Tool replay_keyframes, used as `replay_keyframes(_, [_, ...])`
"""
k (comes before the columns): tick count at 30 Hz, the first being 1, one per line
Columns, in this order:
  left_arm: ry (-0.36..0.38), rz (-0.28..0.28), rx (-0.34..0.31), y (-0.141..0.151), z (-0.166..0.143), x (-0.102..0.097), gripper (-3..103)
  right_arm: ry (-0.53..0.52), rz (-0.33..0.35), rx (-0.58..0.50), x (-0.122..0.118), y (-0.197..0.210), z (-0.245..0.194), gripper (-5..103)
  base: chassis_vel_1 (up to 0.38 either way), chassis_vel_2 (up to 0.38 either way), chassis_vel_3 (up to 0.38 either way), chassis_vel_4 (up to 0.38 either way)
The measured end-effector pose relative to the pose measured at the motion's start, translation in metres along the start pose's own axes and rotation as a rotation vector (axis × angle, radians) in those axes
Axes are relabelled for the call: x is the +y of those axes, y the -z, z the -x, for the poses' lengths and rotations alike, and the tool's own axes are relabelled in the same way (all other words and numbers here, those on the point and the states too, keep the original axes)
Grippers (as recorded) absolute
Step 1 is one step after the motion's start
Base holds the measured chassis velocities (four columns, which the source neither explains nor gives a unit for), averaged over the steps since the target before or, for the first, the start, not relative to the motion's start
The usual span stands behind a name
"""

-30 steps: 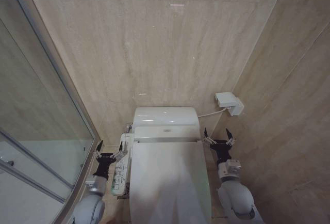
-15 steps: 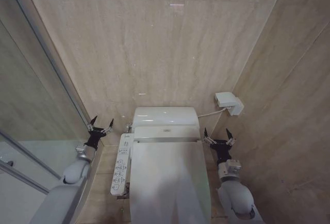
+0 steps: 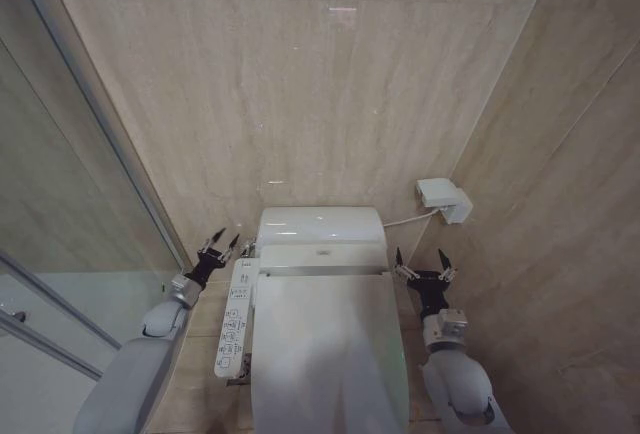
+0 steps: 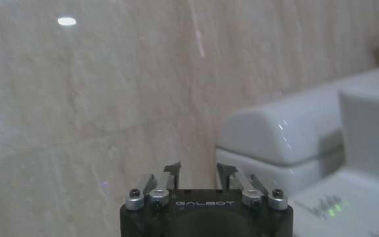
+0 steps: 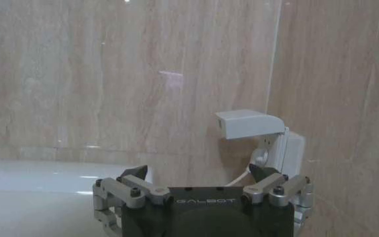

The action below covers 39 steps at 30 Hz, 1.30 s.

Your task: Open the toilet lid, clean the toilet bowl with a toilet brush, close the toilet lid, and flush.

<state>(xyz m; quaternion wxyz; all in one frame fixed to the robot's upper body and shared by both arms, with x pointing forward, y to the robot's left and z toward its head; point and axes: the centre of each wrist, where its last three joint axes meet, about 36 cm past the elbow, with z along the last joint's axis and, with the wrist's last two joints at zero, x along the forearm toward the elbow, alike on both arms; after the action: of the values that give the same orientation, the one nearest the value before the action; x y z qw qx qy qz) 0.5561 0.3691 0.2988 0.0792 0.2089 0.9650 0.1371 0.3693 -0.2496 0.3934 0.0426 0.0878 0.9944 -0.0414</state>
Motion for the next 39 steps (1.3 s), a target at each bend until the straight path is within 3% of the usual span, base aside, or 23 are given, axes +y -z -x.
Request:
replay_keyframes(7, [-0.051, 0.006, 0.018, -0.004, 0.002, 0.002, 40, 0.0, 0.0, 0.0, 0.0, 0.0, 0.0, 100, 0.0, 0.0, 0.0, 0.0])
replay_keyframes(8, [-0.059, 0.007, 0.021, -0.005, 0.002, 0.002, 13, 0.0, 0.0, 0.0, 0.0, 0.0, 0.0, 100, 0.0, 0.0, 0.0, 0.0])
replay_keyframes(14, [-0.086, 0.012, 0.03, -0.005, 0.004, 0.005, 13, 0.0, 0.0, 0.0, 0.0, 0.0, 0.0, 100, 0.0, 0.0, 0.0, 0.0])
replay_keyframes(15, [-0.086, 0.013, 0.036, -0.006, 0.003, 0.005, 0, 0.0, 0.0, 0.0, 0.0, 0.0, 0.0, 100, 0.0, 0.0, 0.0, 0.0])
replay_keyframes(28, [-0.126, 0.028, 0.075, -0.016, -0.012, 0.007, 0, 0.0, 0.0, 0.0, 0.0, 0.0, 0.0, 100, 0.0, 0.0, 0.0, 0.0])
replay_keyframes(39, [-0.152, 0.072, 0.055, -0.01, -0.015, 0.006, 0, 0.0, 0.0, 0.0, 0.0, 0.0, 0.0, 100, 0.0, 0.0, 0.0, 0.0])
